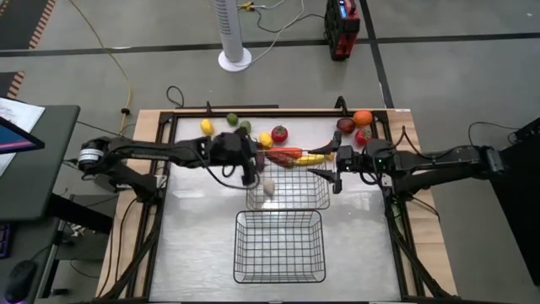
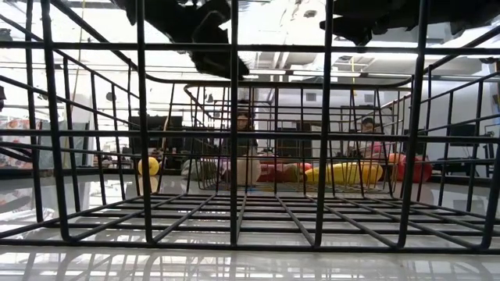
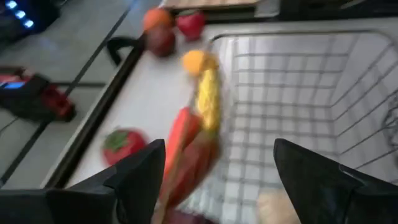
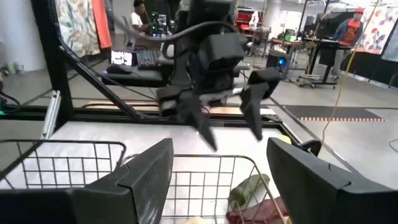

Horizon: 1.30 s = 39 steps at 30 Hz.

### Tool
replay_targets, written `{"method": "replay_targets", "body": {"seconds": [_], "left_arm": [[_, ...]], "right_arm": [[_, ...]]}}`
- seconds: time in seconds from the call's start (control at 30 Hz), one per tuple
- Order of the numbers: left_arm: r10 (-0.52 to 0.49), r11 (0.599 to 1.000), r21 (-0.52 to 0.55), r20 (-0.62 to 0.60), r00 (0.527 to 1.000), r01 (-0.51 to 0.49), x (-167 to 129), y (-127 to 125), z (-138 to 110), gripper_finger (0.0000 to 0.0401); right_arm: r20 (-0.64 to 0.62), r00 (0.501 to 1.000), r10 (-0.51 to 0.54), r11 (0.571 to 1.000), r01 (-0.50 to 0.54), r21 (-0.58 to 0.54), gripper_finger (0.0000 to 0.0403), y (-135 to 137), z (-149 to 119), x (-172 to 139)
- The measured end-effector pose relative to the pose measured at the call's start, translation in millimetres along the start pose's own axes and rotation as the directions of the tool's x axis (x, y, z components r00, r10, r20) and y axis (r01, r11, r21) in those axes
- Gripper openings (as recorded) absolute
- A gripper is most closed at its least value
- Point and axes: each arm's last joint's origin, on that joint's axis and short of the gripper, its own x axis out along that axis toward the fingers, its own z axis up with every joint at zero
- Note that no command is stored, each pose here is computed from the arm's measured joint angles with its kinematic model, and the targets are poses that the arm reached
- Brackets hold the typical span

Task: Sort produce into baskets
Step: Put the green chili pepper into the top wire basket

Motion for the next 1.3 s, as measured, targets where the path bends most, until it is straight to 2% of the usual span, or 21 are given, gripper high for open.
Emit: {"method": "replay_targets", "body": {"seconds": [0.1, 0.2, 0.33, 0.47, 0.6, 0.77, 0.93, 1.03, 1.3], "left_arm": [[0.034, 0.999, -0.04, -0.049, 0.998, -0.036, -14, 15, -5, 0.0281], [0.094, 0.99, -0.099, -0.062, 0.994, -0.1, -22, 29, -22, 0.0277], [0.227, 0.957, -0.151, -0.133, 0.965, -0.246, -26, 48, -61, 0.0275], [0.271, 0.934, -0.17, -0.233, 0.934, -0.313, -23, 63, -91, 0.0274], [0.219, 0.939, -0.19, -0.313, 0.924, -0.287, -9, 74, -105, 0.0274], [0.163, 0.965, -0.12, -0.43, 0.888, -0.235, 15, 86, -109, 0.0274], [0.023, 0.998, -0.036, -0.493, 0.87, -0.047, 32, 88, -104, 0.0274], [-0.029, 0.998, 0.027, -0.519, 0.854, 0.05, 38, 87, -101, 0.0274], [-0.084, 0.978, 0.12, -0.511, 0.856, 0.168, 52, 92, -102, 0.0274]], "right_arm": [[-0.001, 1.0, -0.009, 1.0, 0.009, -0.002, 0.0286, -2, 0, 0], [-0.018, 1.0, -0.013, 1.0, 0.013, 0.001, 0.0286, -3, -2, 0], [-0.025, 1.0, 0.006, 1.0, -0.006, 0.014, 0.0286, 1, -2, 0], [-0.018, 0.999, 0.036, 0.999, -0.036, 0.012, 0.0286, 7, -1, -1], [0.021, 0.999, 0.049, 0.999, -0.049, 0.01, 0.0286, 10, 3, -1], [0.019, 0.999, 0.049, 0.999, -0.049, 0.01, 0.0286, 10, 2, -1], [0.015, 0.999, 0.05, 0.999, -0.05, 0.005, 0.0286, 10, 2, -1], [0.014, 0.999, 0.049, 0.999, -0.049, -0.002, 0.0286, 10, 2, -1], [-0.001, 0.999, 0.051, 0.999, -0.051, -0.004, 0.0286, 10, 0, -1]]}}
